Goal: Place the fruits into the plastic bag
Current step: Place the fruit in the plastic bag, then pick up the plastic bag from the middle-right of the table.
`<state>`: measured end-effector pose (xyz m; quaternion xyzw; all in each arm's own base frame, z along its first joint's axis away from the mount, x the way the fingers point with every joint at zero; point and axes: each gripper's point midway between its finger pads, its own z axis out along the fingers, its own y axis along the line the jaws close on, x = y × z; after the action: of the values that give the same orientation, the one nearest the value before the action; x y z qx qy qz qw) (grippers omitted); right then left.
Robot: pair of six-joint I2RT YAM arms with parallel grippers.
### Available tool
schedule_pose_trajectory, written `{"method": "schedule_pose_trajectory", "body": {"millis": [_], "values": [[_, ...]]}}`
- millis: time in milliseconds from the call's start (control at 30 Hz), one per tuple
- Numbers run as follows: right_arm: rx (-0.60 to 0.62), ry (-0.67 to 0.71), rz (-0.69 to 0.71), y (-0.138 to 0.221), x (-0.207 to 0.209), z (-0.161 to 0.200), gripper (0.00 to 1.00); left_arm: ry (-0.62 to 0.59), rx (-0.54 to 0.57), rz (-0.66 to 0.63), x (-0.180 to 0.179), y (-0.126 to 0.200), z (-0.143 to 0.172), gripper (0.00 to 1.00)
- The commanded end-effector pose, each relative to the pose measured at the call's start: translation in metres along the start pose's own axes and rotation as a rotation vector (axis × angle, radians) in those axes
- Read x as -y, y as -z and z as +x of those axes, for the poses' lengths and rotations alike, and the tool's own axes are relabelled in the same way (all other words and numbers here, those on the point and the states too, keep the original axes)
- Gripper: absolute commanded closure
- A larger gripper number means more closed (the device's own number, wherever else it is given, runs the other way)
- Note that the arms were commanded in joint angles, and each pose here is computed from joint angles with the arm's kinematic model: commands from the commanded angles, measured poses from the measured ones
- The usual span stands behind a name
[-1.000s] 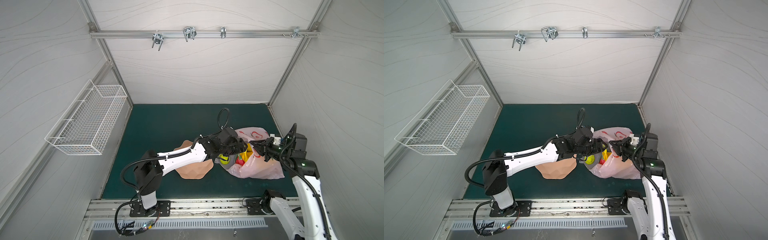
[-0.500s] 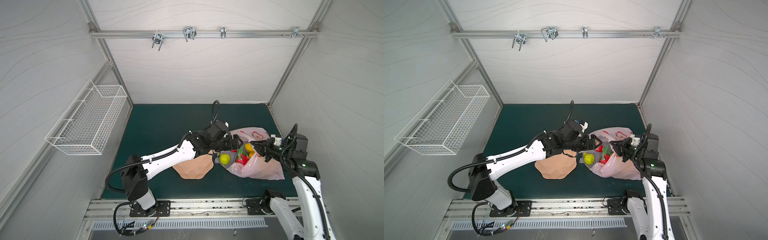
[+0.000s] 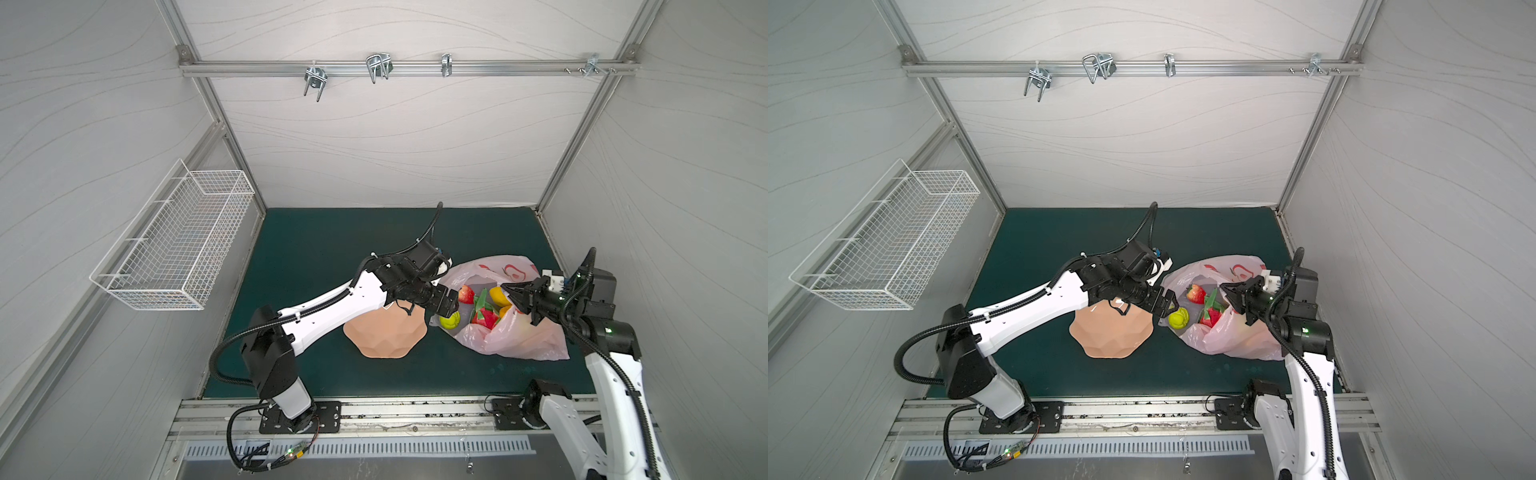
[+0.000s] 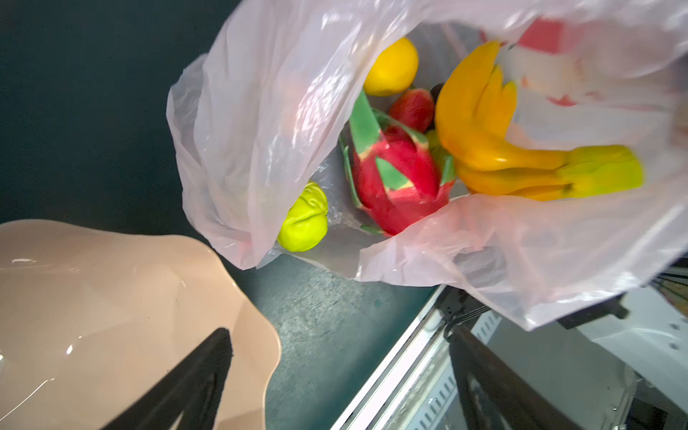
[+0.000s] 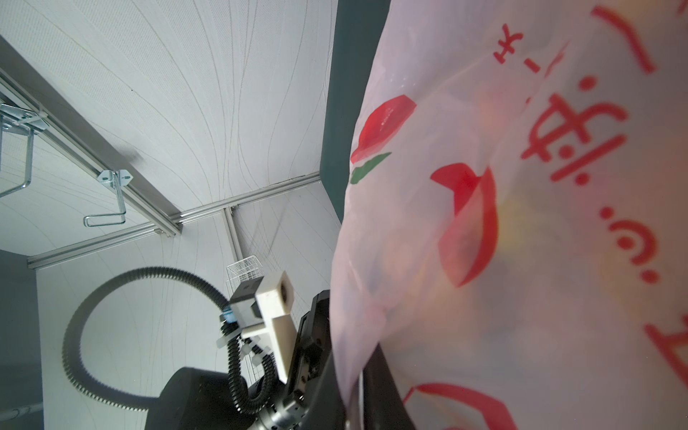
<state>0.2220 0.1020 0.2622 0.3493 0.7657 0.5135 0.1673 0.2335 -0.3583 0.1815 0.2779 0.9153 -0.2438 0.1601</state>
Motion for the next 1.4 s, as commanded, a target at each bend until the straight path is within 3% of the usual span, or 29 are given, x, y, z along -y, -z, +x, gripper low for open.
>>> {"method": "schedule_pose_trajectory", "body": {"millis": [0, 400, 933, 1033, 1133, 1267, 1367], "values": [[-0.001, 0.016, 0.001, 0.007, -0.007, 0.004, 0.88, -0.082, -0.025, -0.047, -0.008, -0.008, -0.005, 0.06], [-0.012, 0.009, 0.050, 0.016, 0.014, 0.020, 0.88, -0.098, 0.039, -0.225, -0.041, -0.046, -0.040, 0.07], [0.028, -0.018, 0.081, 0.022, 0.030, 0.022, 0.88, -0.157, 0.001, -0.033, -0.003, -0.070, -0.038, 0.14], [0.032, -0.022, 0.084, 0.023, 0.031, 0.023, 0.88, -0.163, -0.046, -0.054, -0.005, -0.081, -0.030, 0.23], [0.041, -0.021, 0.089, 0.024, 0.032, 0.023, 0.87, -0.161, -0.055, -0.074, -0.010, -0.084, -0.027, 0.38], [0.050, -0.017, 0.099, 0.028, 0.033, 0.025, 0.86, -0.175, -0.058, -0.126, -0.024, -0.077, -0.026, 0.70], [0.068, 0.020, 0.119, 0.035, 0.032, 0.027, 0.74, -0.167, -0.042, -0.132, -0.030, -0.069, -0.032, 0.93]]}}
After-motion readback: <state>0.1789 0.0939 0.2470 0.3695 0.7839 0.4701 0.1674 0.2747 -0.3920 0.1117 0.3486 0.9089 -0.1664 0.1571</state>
